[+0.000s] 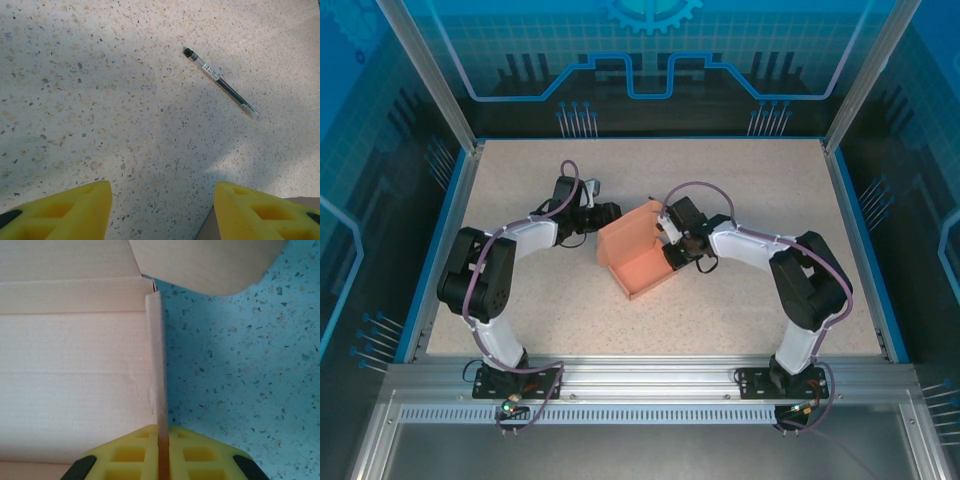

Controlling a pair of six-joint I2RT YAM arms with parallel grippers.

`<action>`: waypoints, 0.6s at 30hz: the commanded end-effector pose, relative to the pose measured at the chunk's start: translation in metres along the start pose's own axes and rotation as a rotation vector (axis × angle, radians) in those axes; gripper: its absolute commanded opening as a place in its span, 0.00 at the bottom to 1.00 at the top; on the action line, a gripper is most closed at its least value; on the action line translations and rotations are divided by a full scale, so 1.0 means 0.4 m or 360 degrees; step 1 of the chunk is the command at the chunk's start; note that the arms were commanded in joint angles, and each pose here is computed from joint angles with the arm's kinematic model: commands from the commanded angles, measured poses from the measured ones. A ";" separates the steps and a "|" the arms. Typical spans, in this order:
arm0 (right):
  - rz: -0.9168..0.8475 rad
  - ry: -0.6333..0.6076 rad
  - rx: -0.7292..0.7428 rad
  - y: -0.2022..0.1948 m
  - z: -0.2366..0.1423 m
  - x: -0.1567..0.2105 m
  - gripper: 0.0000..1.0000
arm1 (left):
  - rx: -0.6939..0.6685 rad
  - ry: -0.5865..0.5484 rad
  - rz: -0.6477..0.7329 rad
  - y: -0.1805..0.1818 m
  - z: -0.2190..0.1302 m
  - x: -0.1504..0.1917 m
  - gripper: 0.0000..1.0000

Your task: Fold the paper box

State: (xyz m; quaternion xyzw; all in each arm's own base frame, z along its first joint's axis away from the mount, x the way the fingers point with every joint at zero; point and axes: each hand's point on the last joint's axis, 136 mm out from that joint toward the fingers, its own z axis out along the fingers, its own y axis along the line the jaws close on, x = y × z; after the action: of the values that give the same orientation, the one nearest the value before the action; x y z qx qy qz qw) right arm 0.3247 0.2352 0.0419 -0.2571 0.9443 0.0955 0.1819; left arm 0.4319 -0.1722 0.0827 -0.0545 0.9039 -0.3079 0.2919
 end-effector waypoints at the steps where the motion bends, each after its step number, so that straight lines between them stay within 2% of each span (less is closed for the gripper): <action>1: -0.0009 0.0186 0.0137 -0.015 0.044 0.078 0.11 | -0.0012 -0.0040 0.0042 0.003 -0.021 -0.011 0.58; 7: -0.0069 0.0225 0.0315 -0.034 0.036 0.089 0.09 | -0.0024 -0.0041 0.0038 0.010 -0.022 -0.009 0.58; 18: -0.0122 0.0273 0.0496 -0.055 0.029 0.096 0.08 | -0.0032 -0.0035 0.0036 0.015 -0.021 -0.006 0.58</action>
State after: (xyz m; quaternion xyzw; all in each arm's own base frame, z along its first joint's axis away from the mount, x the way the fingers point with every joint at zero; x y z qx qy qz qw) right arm 0.3272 0.2340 0.0438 -0.2660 0.9418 -0.0075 0.2052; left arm 0.4304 -0.1693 0.0797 -0.0570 0.9054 -0.3044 0.2903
